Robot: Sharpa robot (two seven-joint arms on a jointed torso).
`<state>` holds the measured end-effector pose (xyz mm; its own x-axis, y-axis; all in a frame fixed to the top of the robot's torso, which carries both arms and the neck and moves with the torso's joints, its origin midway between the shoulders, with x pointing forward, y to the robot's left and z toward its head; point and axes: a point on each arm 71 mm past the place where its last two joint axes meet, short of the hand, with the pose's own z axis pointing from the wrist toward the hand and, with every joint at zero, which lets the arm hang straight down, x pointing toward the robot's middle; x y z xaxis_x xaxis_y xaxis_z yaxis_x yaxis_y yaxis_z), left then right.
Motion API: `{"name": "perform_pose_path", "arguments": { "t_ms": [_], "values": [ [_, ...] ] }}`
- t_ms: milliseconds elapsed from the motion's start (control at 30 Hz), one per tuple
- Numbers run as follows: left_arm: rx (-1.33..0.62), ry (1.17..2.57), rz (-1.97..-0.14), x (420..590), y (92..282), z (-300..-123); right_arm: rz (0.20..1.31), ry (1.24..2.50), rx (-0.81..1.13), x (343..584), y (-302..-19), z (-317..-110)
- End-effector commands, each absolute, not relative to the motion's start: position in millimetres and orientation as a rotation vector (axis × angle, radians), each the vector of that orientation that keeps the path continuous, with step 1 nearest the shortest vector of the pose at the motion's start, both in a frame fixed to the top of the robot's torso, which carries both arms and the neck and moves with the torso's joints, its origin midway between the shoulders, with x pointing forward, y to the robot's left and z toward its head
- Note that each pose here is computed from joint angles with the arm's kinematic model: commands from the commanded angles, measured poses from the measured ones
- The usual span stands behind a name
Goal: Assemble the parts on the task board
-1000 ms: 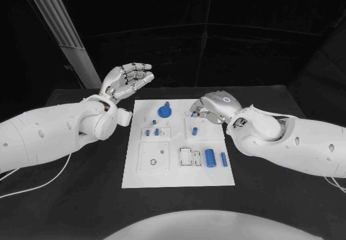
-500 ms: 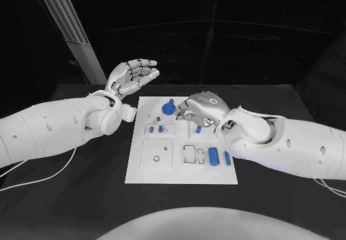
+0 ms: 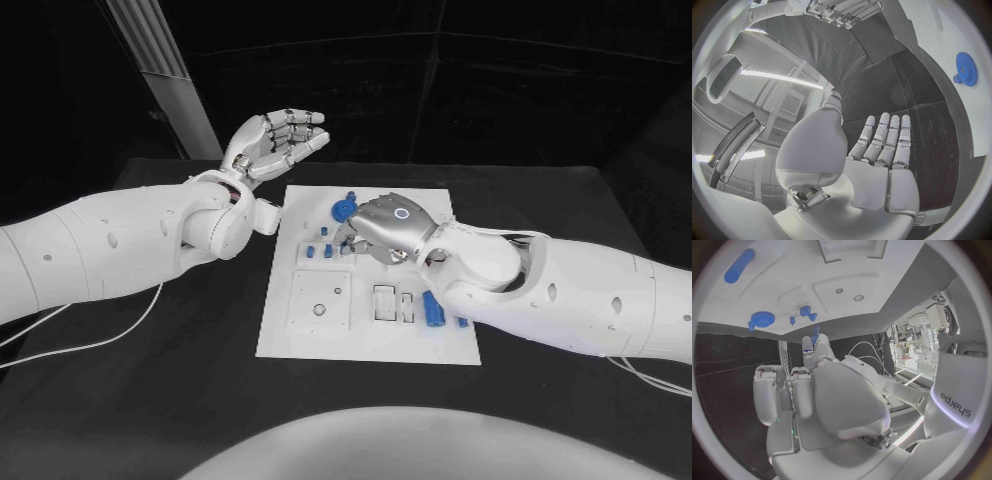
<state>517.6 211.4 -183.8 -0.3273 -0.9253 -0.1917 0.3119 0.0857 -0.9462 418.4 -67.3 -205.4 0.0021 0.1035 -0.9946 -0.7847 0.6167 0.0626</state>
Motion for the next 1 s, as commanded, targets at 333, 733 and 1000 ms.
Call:
{"name": "perform_pose_path", "arguments": {
  "t_ms": [333, 733, 1000],
  "values": [
    [-0.553, 1.124, -1.601, 512.5, 208.5, -169.9, 0.766, 1.461, -0.807, 405.5, -51.3, -233.8],
    [-0.554, 1.124, -1.600, 512.3, 208.6, -170.1, 0.755, 1.481, -0.838, 402.5, -48.2, -246.9],
    [-0.554, 1.125, -1.603, 512.3, 207.8, -170.1, 0.758, 1.468, -0.834, 402.4, -47.3, -247.1]
  ]
}}
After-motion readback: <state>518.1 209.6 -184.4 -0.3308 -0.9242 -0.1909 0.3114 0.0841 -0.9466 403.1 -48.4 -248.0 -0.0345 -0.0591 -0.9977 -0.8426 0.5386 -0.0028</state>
